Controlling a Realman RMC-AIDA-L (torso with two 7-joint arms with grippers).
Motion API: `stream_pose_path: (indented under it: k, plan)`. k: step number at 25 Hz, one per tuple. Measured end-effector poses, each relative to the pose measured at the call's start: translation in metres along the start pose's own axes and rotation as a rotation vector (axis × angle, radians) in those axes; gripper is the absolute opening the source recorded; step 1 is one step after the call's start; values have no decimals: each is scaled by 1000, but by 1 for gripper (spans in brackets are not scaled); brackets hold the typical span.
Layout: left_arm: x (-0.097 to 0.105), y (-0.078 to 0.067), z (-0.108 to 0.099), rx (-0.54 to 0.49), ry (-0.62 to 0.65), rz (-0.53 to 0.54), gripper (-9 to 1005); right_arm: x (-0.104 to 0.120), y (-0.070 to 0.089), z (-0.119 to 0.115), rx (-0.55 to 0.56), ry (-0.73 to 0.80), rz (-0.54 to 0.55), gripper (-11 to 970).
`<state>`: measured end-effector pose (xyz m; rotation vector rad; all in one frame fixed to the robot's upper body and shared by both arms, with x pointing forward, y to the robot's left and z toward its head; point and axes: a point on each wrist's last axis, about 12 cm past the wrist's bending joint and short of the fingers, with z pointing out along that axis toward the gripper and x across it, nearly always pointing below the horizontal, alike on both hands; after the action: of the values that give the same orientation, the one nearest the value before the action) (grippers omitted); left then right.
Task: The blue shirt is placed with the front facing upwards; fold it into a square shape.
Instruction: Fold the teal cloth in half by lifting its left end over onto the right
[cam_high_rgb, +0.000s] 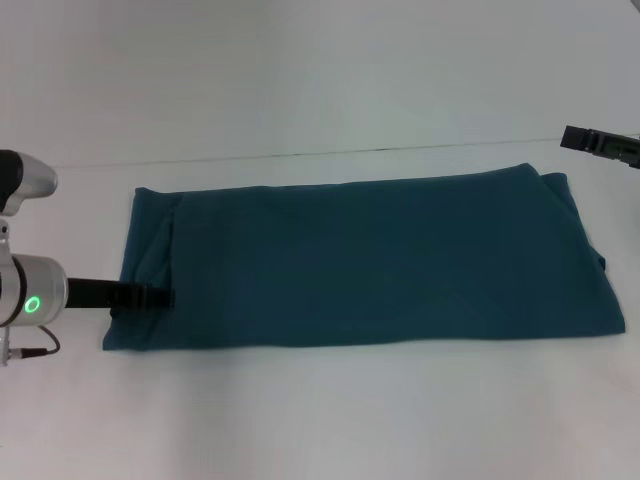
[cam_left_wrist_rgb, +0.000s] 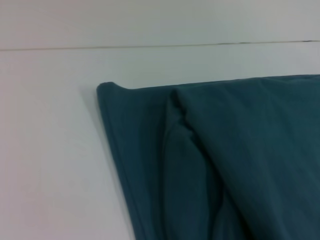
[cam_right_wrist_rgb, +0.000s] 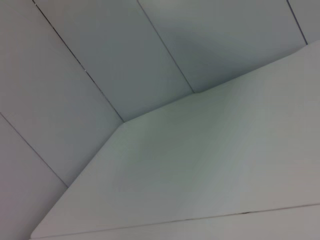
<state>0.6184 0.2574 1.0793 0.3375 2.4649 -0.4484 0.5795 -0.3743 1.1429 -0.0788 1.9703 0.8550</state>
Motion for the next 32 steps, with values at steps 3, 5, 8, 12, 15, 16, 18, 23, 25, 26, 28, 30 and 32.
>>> stream_pose_path:
  k: [3, 5, 8, 12, 15, 16, 18, 23, 25, 26, 28, 30, 32]
  plan:
    - [-2, -3, 0, 8, -1, 4, 639, 0, 0, 0, 0, 0, 0, 910]
    - [-3, -4, 1, 13, -1, 8, 638, 0, 0, 0, -1, 0, 0, 910]
    - [-5, -5, 0, 11, -6, 13, 638, 0, 0, 0, -1, 0, 0, 909]
    - [-6, -3, -1, -1, -14, 14, 638, 1, 0, 1, -2, 0, 2, 909]
    - [-6, 1, -3, -12, -22, 10, 638, 0, 1, 1, -3, 0, 1, 909]
    - [-6, 2, -4, -19, -26, 9, 638, 0, 1, 1, -3, 0, 1, 909]
    - [-7, 5, -5, -34, -40, 8, 638, -1, 1, 2, -4, -1, 0, 909]
    - [-7, 8, -6, -56, -56, -7, 639, -2, 2, 3, -6, 0, -3, 909]
    - [-7, 9, -6, -62, -60, -9, 639, -1, 2, 4, -7, 1, -2, 909]
    - [-7, 9, -5, -65, -62, -10, 639, -1, 2, 4, -7, 1, -2, 910]
    - [-6, 9, -4, -68, -62, -14, 639, -1, 2, 4, -6, 1, -1, 910]
    - [-5, 9, -3, -67, -56, -18, 639, -1, 2, 4, -5, 2, -1, 910]
    - [-4, 9, -2, -70, -46, -15, 639, -1, 2, 4, -5, 2, -1, 910]
